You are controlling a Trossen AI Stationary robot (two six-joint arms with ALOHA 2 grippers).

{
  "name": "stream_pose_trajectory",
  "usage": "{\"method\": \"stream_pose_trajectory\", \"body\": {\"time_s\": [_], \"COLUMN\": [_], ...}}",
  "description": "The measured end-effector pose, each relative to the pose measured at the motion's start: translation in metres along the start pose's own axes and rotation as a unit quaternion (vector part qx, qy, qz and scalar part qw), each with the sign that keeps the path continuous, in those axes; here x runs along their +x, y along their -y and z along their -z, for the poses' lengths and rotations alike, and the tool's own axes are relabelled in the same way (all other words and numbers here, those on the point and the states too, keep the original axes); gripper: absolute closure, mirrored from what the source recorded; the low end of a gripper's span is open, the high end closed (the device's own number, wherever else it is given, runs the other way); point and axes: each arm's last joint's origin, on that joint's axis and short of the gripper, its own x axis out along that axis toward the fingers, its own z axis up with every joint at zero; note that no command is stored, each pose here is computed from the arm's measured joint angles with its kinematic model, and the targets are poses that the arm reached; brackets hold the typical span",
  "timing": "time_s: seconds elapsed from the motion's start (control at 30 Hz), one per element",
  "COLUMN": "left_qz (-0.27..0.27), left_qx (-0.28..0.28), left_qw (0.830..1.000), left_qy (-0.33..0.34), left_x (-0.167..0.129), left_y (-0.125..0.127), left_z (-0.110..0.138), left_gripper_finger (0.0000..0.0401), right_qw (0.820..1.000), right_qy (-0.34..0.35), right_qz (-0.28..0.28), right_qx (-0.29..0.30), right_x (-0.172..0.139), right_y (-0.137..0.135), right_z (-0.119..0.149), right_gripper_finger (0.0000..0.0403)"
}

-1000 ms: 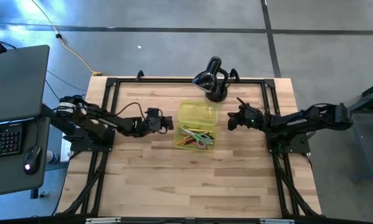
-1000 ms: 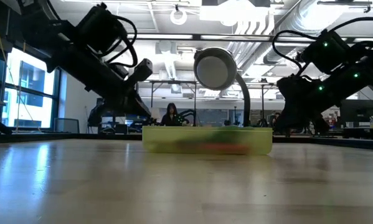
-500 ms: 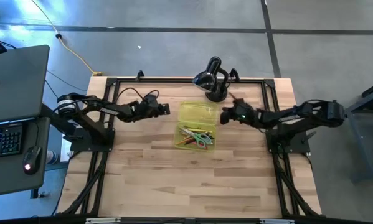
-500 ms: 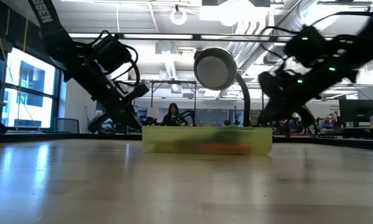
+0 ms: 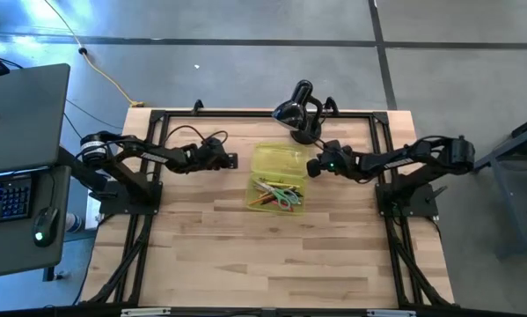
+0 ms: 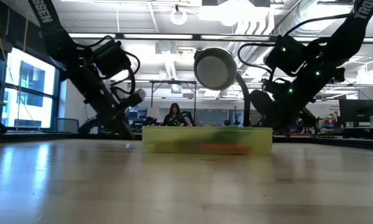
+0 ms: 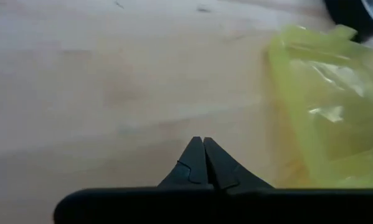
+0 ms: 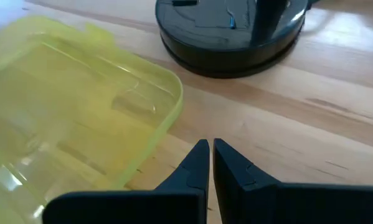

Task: Pick & place school supplies into a supply box
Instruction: Close the yellow school supply box

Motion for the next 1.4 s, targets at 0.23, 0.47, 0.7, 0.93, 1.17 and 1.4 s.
{"method": "stream_pose_trajectory", "body": {"time_s": [0.23,0.47,0.7,0.93,1.17,1.4], "left_qz": [0.023,0.036,0.053,0.015,-0.062,-0.092], "left_qx": [-0.017,-0.014,-0.017,0.036,0.039,0.049], "left_qw": [1.0,0.999,0.998,0.999,0.997,0.995], "left_qy": [0.002,-0.009,0.001,-0.007,-0.012,0.002], "left_x": [0.0,0.0,0.001,0.003,0.003,0.003], "left_y": [0.004,0.005,0.007,0.012,-0.002,-0.009], "left_z": [-0.001,-0.001,-0.015,-0.038,-0.056,-0.06], "left_gripper_finger": [0.0367,0.0391,0.0366,0.0391,0.0367,0.0391], "right_qw": [1.0,1.0,0.999,0.996,0.994,0.992], "right_qy": [0.001,0.005,-0.01,0.02,0.006,0.002], "right_qz": [-0.003,-0.002,-0.012,0.029,0.029,0.043], "right_qx": [0.003,0.005,0.03,0.078,0.1,0.117], "right_x": [0.0,0.0,0.0,-0.001,0.0,0.005], "right_y": [0.0,0.0,0.0,0.002,0.004,0.004], "right_z": [0.0,0.0,0.001,0.002,0.004,0.009], "right_gripper_finger": [0.0402,0.0403,0.0403,0.0403,0.0403,0.0403]}}
